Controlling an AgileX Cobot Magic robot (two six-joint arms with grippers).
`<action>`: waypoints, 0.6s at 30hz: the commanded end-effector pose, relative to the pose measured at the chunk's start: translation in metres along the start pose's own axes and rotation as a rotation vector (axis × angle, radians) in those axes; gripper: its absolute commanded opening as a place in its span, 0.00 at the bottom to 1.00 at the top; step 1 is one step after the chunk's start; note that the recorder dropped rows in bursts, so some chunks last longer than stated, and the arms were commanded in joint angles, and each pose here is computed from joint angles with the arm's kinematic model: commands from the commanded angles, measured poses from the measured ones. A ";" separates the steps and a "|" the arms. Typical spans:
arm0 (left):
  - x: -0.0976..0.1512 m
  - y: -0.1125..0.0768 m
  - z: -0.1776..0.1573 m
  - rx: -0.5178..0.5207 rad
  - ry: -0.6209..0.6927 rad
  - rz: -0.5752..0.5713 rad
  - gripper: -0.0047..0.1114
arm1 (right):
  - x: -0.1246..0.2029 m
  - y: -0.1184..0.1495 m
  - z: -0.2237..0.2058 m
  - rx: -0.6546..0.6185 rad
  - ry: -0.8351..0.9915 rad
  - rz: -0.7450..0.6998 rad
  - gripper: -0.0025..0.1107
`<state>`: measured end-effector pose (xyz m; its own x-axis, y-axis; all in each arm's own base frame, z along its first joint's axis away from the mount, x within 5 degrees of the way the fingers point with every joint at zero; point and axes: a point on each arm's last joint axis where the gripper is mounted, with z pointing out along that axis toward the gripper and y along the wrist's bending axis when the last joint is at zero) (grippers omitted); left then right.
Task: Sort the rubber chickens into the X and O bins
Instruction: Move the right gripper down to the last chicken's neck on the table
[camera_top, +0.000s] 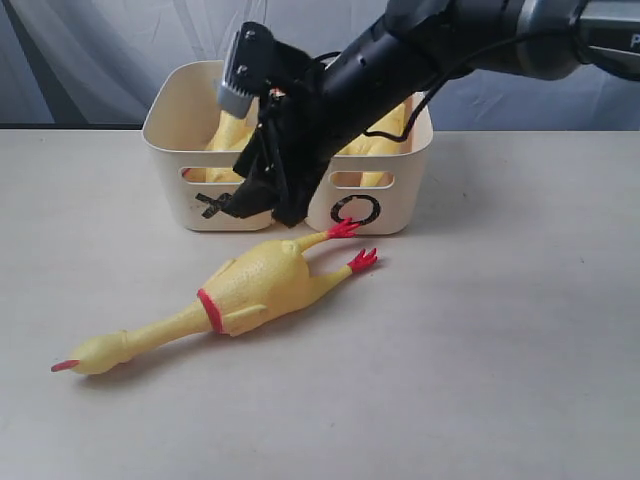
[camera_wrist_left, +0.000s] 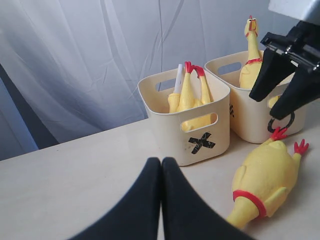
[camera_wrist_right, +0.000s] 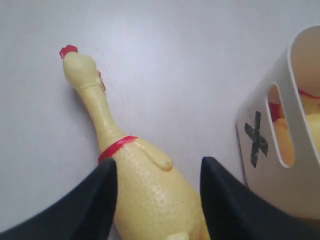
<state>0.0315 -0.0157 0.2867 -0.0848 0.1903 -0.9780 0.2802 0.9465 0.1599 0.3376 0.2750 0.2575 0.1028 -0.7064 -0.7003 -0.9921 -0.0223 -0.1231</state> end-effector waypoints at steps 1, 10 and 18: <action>0.000 0.000 -0.001 -0.006 -0.016 -0.003 0.04 | -0.015 0.011 0.009 0.026 0.027 -0.102 0.45; 0.000 0.000 -0.001 -0.006 -0.016 -0.003 0.04 | -0.033 0.036 0.043 0.012 0.058 -0.215 0.45; 0.000 0.000 -0.001 -0.006 -0.016 -0.003 0.04 | -0.030 0.044 0.069 -0.013 0.076 -0.229 0.45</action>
<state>0.0315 -0.0157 0.2867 -0.0848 0.1903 -0.9780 0.2802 0.9465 0.1599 0.2964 0.3404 0.2280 0.3052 -0.7343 -0.6063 -0.9499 -0.1893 -0.2488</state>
